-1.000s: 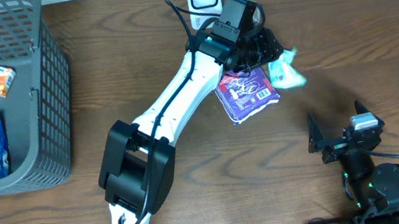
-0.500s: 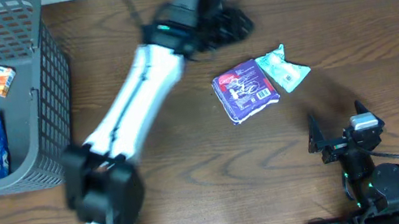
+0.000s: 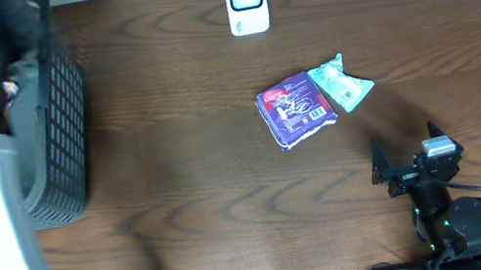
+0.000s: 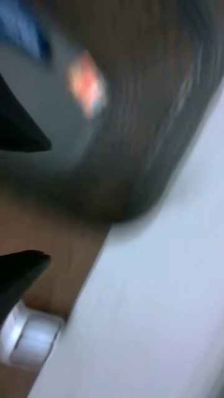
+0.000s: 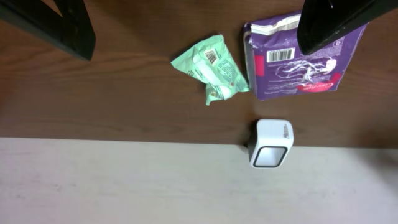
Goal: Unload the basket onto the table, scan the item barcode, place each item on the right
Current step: 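Reach the left gripper into the basket and grasp the blue bar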
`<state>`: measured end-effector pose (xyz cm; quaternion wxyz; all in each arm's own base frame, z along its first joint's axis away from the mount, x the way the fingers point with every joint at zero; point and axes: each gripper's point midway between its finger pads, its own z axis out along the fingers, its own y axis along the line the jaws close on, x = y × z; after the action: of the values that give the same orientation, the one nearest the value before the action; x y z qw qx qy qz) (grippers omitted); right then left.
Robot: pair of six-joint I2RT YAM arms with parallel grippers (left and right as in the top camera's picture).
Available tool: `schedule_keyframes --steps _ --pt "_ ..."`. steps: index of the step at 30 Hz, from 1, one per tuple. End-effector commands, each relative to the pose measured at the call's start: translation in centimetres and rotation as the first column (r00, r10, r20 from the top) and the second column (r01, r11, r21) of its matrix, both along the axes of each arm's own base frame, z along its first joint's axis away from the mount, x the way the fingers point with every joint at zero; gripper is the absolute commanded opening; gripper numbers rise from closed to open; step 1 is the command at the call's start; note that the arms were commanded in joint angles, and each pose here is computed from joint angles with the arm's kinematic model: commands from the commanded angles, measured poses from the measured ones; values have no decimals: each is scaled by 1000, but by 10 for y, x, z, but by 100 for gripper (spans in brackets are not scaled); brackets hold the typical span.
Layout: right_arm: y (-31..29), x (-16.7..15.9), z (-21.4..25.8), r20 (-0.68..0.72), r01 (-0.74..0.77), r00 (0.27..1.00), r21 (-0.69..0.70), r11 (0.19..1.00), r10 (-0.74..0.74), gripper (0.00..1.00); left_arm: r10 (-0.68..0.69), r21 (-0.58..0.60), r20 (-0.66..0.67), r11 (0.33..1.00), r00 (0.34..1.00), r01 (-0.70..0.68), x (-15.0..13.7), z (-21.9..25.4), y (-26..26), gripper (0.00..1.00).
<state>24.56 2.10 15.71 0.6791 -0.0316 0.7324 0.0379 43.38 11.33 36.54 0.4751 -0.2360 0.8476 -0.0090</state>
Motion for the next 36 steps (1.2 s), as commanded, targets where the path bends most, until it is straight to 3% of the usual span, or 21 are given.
schedule_keyframes --steps 1,8,13,25,32,36 --pt "0 0 -1 0 3 1000 -15 1000 -3 99 101 188 -153 980 983 -72 -11 -30 62 52" --pt "0 0 -1 0 3 1000 -15 1000 -3 99 189 200 -353 972 916 -124 -19 -100 117 53" --pt "0 0 -1 0 3 1000 -15 1000 -3 99 322 329 -559 932 764 -153 -40 -156 147 53" --pt "0 0 -1 0 3 1000 -15 1000 -3 99 363 371 -788 925 497 -87 -69 -253 168 53" --pt "0 0 -1 0 3 1000 -15 1000 -3 99 350 341 -835 935 425 -101 -86 -285 180 53" --pt "0 0 -1 0 3 1000 -15 1000 -3 99 268 240 -852 963 450 -120 -90 -302 175 53"
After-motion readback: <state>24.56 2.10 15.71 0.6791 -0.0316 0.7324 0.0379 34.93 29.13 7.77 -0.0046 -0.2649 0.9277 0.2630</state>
